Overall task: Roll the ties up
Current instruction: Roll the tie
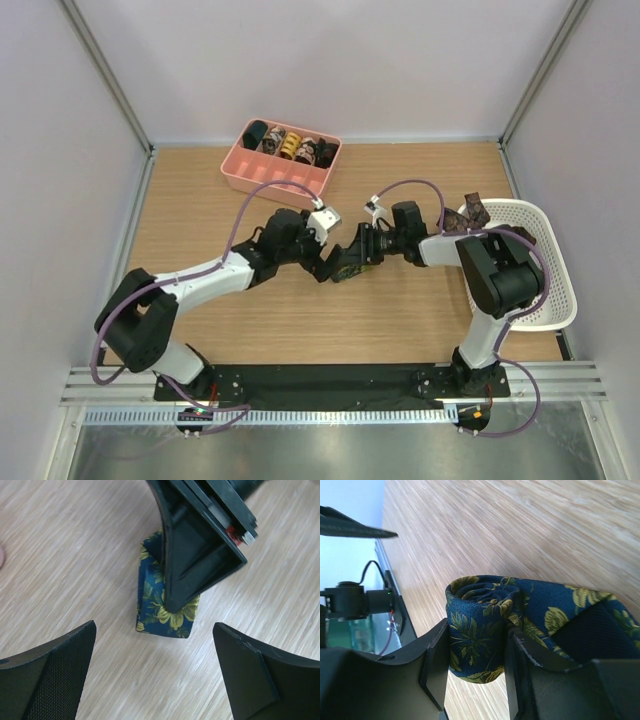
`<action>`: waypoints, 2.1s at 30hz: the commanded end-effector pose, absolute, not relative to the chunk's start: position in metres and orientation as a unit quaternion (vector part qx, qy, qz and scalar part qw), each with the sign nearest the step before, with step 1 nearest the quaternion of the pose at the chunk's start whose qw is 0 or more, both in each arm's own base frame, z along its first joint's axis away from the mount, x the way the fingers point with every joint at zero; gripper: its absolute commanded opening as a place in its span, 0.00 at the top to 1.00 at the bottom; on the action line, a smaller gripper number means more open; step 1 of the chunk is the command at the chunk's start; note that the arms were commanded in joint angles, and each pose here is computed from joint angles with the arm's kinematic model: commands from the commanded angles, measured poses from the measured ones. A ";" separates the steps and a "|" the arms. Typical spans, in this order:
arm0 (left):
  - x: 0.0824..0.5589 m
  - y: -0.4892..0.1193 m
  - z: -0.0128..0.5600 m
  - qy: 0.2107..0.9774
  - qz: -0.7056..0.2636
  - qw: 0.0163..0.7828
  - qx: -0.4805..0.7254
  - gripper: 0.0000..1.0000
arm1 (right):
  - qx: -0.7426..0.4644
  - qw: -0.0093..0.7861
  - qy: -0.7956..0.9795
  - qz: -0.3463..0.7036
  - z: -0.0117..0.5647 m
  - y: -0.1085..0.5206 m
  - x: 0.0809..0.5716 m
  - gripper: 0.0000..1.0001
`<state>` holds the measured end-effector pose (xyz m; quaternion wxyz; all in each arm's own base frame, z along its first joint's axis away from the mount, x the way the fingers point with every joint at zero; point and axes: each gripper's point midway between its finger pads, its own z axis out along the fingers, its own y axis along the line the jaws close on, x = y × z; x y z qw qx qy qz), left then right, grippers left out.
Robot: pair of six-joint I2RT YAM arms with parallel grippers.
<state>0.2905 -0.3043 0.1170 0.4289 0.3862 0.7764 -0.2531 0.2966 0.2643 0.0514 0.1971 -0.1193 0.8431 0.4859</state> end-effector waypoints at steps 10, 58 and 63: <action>0.291 -0.345 0.077 0.743 -0.241 0.352 0.515 0.00 | -0.039 0.117 0.870 0.477 0.003 0.239 0.280 0.79; 0.289 -0.344 -0.004 0.805 -0.133 0.218 0.535 0.64 | -0.026 0.126 0.886 0.446 0.004 0.229 0.291 0.71; 0.283 -0.336 -0.015 0.829 -0.126 0.203 0.505 0.67 | -0.027 0.131 0.888 0.440 0.006 0.228 0.293 0.53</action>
